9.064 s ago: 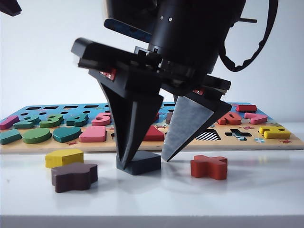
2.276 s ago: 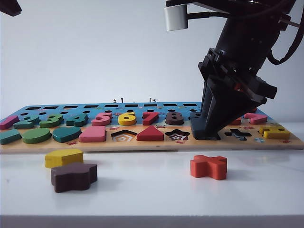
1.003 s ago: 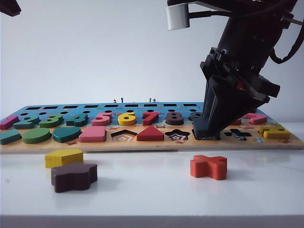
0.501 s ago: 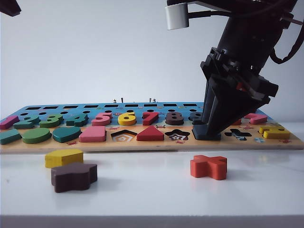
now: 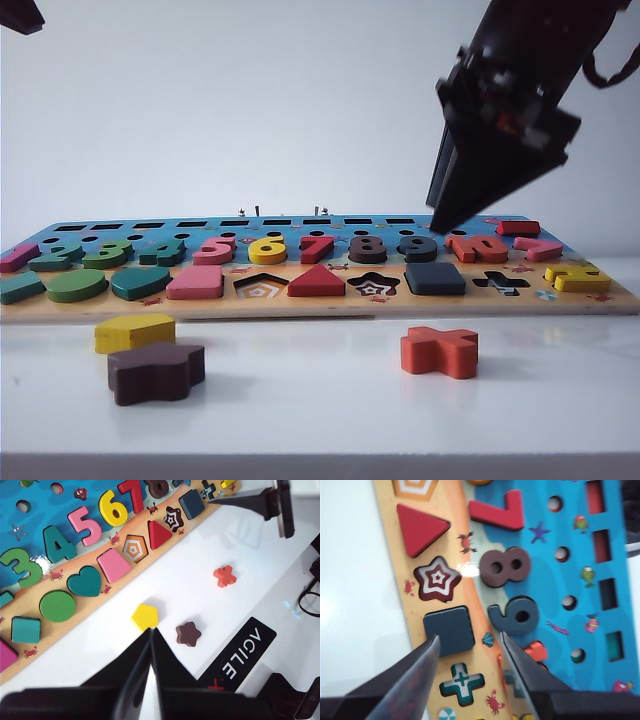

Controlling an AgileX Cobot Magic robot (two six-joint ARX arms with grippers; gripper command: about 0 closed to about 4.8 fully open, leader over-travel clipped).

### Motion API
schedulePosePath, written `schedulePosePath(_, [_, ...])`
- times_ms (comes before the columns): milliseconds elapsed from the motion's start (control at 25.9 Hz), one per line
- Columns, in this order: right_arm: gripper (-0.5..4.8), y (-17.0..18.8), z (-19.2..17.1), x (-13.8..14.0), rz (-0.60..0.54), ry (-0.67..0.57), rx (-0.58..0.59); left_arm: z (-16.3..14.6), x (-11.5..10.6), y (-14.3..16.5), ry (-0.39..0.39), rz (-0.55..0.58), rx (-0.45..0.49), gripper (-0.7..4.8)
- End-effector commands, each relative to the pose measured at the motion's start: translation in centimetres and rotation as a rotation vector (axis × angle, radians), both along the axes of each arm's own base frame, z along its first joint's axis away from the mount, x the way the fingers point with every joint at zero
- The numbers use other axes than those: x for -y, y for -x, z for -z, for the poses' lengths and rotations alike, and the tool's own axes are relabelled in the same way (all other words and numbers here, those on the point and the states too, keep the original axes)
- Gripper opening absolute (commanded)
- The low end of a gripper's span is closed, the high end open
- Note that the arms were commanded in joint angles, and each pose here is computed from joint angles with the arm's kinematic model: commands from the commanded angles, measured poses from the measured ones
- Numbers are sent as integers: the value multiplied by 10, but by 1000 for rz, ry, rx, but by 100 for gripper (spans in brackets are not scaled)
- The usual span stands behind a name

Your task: Insert the cube into the slot.

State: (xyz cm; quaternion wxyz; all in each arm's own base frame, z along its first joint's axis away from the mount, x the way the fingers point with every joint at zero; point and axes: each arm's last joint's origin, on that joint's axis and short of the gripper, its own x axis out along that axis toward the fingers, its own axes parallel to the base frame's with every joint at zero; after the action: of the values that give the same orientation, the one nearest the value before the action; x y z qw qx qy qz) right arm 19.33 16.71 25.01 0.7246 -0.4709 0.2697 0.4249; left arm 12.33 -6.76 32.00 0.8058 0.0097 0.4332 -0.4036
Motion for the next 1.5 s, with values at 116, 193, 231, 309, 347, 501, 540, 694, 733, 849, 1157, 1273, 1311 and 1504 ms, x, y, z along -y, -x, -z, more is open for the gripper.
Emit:
schedulePosePath(116, [229,7,-24,6,130,-176,32,-2,0,0,13,2,12,17])
schedulePosePath(193, [229,10,-31,8,202,-265,24,-2,0,0,14,2,12,17])
schedulePosePath(231, [229,11,-35,9,241,-315,17,-2,0,0,13,2,12,17])
schedulePosePath(309, [229,14,-42,12,313,-407,-1,-2,0,0,13,2,12,17])
schedulePosePath(347, [229,15,-46,13,344,-450,-8,-2,0,0,13,2,13,17])
schedulePosePath(501, [229,20,-57,18,413,-570,-22,-3,0,0,16,2,18,17])
schedulePosePath(540, [229,23,-60,20,428,-594,-15,-3,1,-1,20,2,30,17])
schedulePosePath(694, [229,29,-70,32,459,-652,20,-5,1,-3,30,2,51,17])
schedulePosePath(733, [229,30,-72,36,470,-666,28,-5,1,-3,30,2,53,17])
schedulePosePath(849, [229,35,-73,51,522,-720,54,-5,2,-3,32,2,57,17])
schedulePosePath(1157, [229,52,-54,95,714,-842,77,-7,2,-5,44,2,85,17])
schedulePosePath(1273, [229,61,-47,107,759,-891,81,-7,2,-6,44,0,90,17])
schedulePosePath(1311, [228,64,-44,111,774,-901,87,-7,2,-6,43,0,89,17])
schedulePosePath(1504, [204,79,-31,129,838,-938,157,-7,2,-6,43,0,91,17])
